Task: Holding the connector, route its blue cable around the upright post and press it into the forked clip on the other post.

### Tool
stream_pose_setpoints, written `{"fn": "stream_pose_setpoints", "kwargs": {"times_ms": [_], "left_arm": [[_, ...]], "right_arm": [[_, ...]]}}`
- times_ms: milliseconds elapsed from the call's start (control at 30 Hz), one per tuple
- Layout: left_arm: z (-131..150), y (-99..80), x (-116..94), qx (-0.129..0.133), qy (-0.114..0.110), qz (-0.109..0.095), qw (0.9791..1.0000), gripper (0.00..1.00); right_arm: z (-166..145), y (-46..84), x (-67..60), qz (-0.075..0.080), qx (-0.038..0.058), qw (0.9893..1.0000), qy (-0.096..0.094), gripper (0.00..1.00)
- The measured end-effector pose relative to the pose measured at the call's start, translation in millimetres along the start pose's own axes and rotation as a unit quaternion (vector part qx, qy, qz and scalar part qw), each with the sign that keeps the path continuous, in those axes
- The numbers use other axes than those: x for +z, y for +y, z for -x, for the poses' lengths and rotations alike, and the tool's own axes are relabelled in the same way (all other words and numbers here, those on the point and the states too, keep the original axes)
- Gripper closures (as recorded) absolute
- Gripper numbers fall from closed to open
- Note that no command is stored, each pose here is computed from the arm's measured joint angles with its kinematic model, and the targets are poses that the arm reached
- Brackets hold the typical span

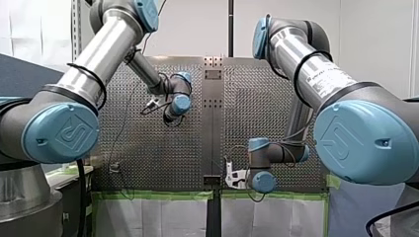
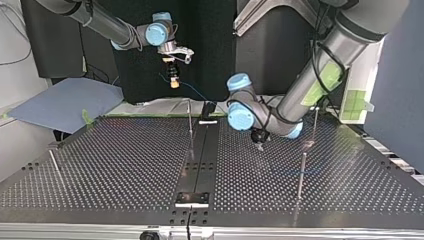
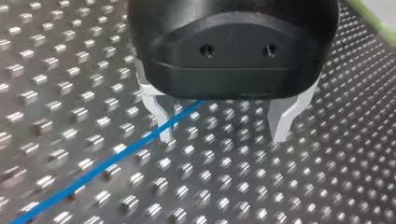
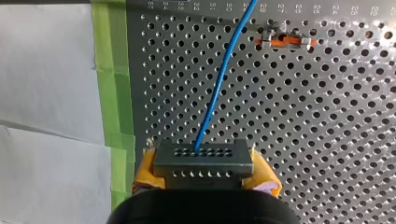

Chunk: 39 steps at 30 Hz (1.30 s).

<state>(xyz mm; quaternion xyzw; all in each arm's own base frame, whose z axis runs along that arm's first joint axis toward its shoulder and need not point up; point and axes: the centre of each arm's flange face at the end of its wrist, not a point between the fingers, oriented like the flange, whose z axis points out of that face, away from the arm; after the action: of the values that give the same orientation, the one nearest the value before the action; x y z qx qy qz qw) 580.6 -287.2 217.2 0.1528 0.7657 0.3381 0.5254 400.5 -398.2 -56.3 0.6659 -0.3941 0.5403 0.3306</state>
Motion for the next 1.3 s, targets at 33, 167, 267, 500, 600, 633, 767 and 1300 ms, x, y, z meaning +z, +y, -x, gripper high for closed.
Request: {"fn": "stream_pose_setpoints", "kwargs": {"times_ms": [33, 167, 267, 500, 600, 633, 767, 1300], "left_arm": [[-3, -4.5, 0, 0.003, 0.002, -0.003, 1.0, 0.0], [-21, -29.3, -1, 0.015, 0.012, -0.015, 0.9997, 0.0], [-37, -46.6, -2, 0.02, 0.016, -0.023, 0.9994, 0.0], [-49, -64.8, -11, 0.016, 0.01, -0.037, 0.9991, 0.0], [-50, -69.1, -15, 0.012, 0.006, -0.045, 0.9989, 0.0], [-50, -70.3, -15, 0.01, 0.004, -0.048, 0.9988, 0.0], [-52, -76.6, -19, 0.0, -0.003, -0.062, 0.9981, 0.0], [-79, -123.9, -28, -0.014, -0.005, -0.128, 0.9916, 0.0]], "right_arm": [[0, -0.1, 0.0, 0.0, 0.0, 1.0, 0.0, 1.0], [0, -0.3, 0.0, -0.001, -0.0001, 1.0, 0.0, 1.0], [0, -0.3, 0.0, -0.001, 0.0, 1.0, 0.0, 1.0], [0, -0.7, -0.1, -0.001, -0.0003, 1.0, 0.0, 1.0], [0, -1.0, -0.1, -0.002, -0.0003, 1.0, 0.0, 1.0], [0, -1.0, -0.1, -0.002, -0.0003, 1.0, 0.001, 1.0], [-1, -1.4, -0.1, -0.003, -0.0005, 1.0, 0.001, 1.0], [-1, -1.8, -0.1, -0.005, -0.0001, 1.0, 0.001, 1.0]]}}
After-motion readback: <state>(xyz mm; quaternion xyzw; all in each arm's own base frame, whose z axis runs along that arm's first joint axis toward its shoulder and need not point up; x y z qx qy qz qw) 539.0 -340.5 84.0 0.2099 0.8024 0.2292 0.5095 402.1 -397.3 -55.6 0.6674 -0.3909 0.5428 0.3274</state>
